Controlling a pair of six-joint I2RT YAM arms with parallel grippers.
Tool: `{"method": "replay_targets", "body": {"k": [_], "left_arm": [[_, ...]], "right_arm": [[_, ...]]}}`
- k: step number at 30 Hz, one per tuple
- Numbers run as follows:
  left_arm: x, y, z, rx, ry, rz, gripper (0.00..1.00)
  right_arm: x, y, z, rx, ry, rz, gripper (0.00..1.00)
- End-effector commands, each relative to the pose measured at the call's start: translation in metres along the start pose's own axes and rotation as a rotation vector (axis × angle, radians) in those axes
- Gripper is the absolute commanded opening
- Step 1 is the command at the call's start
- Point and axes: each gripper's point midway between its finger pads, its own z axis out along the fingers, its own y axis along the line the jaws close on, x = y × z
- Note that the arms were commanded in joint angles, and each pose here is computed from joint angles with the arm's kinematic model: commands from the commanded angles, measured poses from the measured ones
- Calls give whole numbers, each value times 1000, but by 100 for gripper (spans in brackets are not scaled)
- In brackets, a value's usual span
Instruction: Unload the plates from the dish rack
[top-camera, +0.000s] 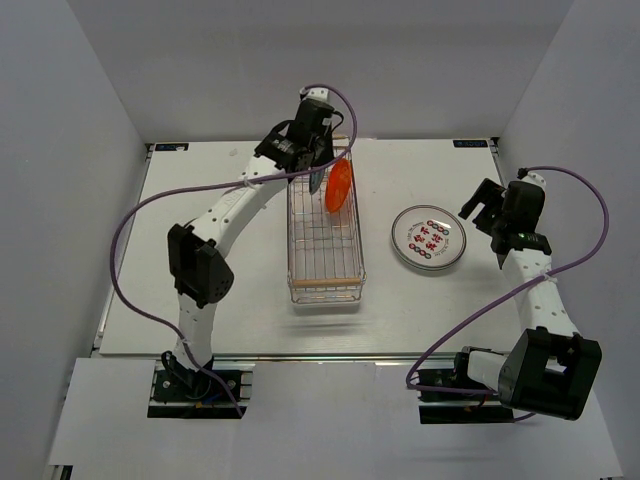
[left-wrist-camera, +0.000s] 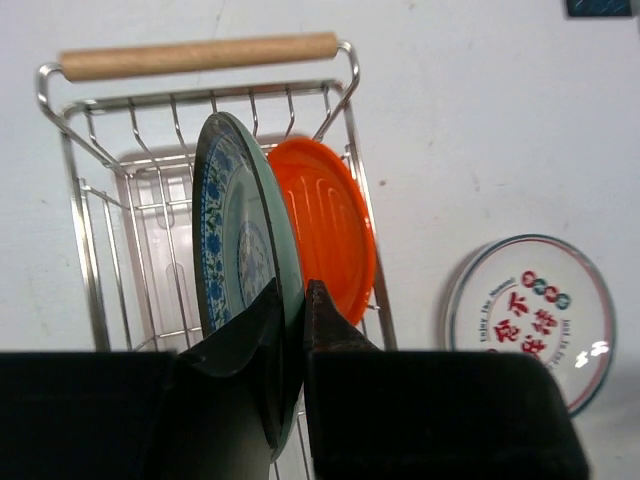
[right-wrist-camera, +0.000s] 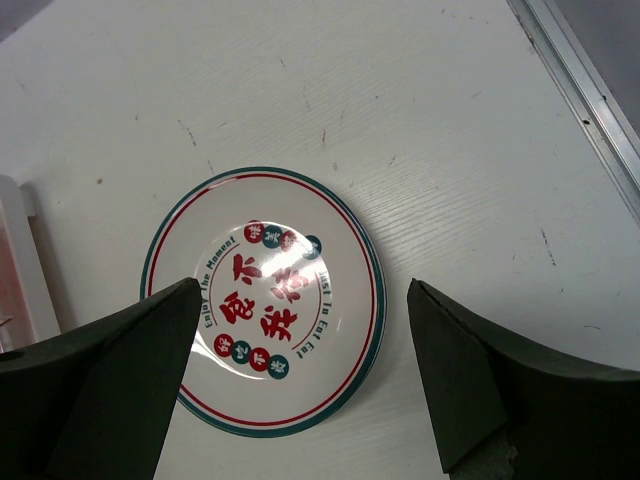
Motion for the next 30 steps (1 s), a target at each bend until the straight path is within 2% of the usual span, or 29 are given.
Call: {"method": "replay_targets", "body": {"k": [1,4,5,8,9,11,12,14,20,25,30], "left_arm": [[-52,-7,-64,76,-128,-25,18],[-66,0,-92,77,-177,-20,19],[-79,10,-110,42,-227,-27,20],[-76,45,-123,-117,-253,-38,18],[-74,73,-128,-238,-263,-64,16],[-65,96,-131,-337,-247,-70,9],[-55,125,-132,-485,-253,-75,8],[-41,150,-129,-607,-240,-71,9],[24,231,-98,-888,-68,-83,8],[65,284,-77,-1002,22,-122,8],[81,311,-49,-1049,82,-101,9]], "right_arm": [[-9,2,-6,-12,-39,4,89],[-7,3,-5,-14,-35,5,89],[-8,4,-6,-20,-37,6,89],[-7,7,-6,-40,-35,2,89],[-7,7,-6,-41,-33,2,89],[-6,6,-5,-36,-33,1,89],[-5,6,-5,-35,-30,5,89],[-5,6,-4,-35,-29,3,89],[-3,6,-2,-33,-15,8,89],[0,4,3,-27,3,7,89],[3,5,6,-29,17,4,89]]}}
